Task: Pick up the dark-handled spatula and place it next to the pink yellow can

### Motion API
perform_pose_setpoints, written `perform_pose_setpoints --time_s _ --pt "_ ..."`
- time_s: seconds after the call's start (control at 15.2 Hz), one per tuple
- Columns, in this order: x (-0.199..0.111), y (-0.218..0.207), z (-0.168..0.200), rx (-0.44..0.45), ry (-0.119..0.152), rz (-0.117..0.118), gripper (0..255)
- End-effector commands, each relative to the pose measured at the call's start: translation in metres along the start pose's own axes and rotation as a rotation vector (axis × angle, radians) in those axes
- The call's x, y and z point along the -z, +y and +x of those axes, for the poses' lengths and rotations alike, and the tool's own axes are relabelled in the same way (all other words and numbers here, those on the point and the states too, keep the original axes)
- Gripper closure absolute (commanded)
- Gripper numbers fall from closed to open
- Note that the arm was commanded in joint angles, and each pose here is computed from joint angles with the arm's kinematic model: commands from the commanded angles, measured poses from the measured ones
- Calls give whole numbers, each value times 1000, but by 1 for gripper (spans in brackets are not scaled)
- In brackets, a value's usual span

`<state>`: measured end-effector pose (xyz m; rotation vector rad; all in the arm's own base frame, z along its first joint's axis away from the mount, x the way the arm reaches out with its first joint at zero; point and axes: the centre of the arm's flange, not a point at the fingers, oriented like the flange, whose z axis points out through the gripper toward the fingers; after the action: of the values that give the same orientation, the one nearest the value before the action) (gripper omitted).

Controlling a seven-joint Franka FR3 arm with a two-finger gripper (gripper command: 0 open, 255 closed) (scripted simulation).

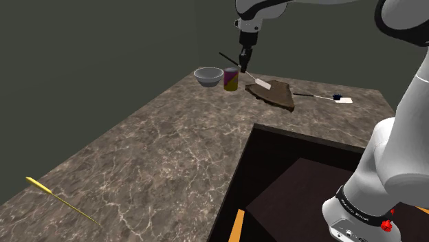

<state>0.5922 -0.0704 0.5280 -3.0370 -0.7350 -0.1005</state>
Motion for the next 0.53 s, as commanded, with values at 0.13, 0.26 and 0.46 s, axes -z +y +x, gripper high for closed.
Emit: perform_pose_setpoints --time_s 0.13,0.26,0.46 --pt "-9 2 36 1 0 1 255" --pt "-19 2 36 1 0 1 255" --pt "-35 2 35 1 0 1 255"
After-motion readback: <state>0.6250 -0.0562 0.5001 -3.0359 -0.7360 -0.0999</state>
